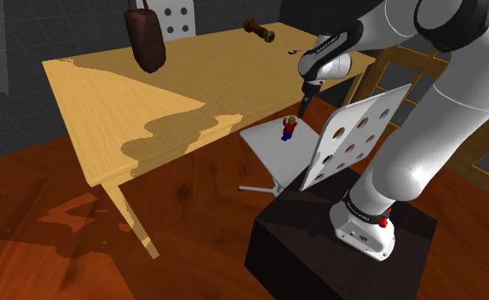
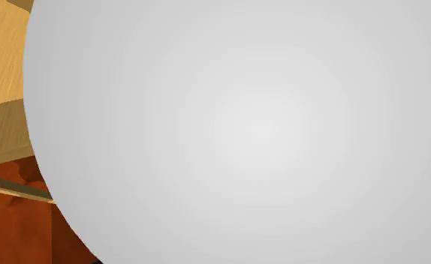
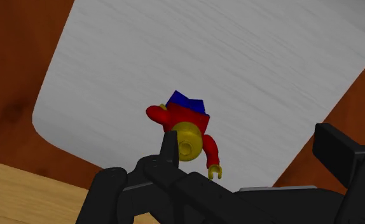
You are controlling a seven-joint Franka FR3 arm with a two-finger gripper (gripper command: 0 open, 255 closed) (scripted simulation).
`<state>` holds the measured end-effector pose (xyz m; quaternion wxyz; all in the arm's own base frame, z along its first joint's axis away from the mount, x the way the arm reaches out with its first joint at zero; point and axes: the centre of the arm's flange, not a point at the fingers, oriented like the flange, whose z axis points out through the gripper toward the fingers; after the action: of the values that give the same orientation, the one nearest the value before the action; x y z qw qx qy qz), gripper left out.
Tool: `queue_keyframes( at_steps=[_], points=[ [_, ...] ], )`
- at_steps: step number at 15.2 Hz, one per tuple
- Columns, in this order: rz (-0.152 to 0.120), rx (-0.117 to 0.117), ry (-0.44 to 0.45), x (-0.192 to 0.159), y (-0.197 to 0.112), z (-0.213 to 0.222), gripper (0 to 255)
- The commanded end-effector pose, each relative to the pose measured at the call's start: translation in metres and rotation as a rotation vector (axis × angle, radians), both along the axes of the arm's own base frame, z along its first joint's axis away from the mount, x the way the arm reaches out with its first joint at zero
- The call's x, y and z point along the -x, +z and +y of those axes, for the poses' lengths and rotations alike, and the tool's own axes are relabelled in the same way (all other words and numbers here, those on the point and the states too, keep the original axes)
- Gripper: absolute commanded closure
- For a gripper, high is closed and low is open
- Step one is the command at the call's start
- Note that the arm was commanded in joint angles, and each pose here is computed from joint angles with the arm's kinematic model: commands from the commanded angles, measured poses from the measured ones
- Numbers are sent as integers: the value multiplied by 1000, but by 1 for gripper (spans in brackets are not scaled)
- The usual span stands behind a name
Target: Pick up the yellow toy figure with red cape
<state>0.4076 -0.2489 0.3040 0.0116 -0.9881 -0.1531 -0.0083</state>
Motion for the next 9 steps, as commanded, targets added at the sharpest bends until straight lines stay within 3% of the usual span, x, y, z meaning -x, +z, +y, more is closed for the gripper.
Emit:
queue_keyframes(
  at_steps=[1,4,9],
  points=[
    [-3,0,36,-14,-19,-14,0],
    [-6,-1,84,-32,-48,-34,0],
    [-6,-1,86,-33,-70,-34,0]
  ],
)
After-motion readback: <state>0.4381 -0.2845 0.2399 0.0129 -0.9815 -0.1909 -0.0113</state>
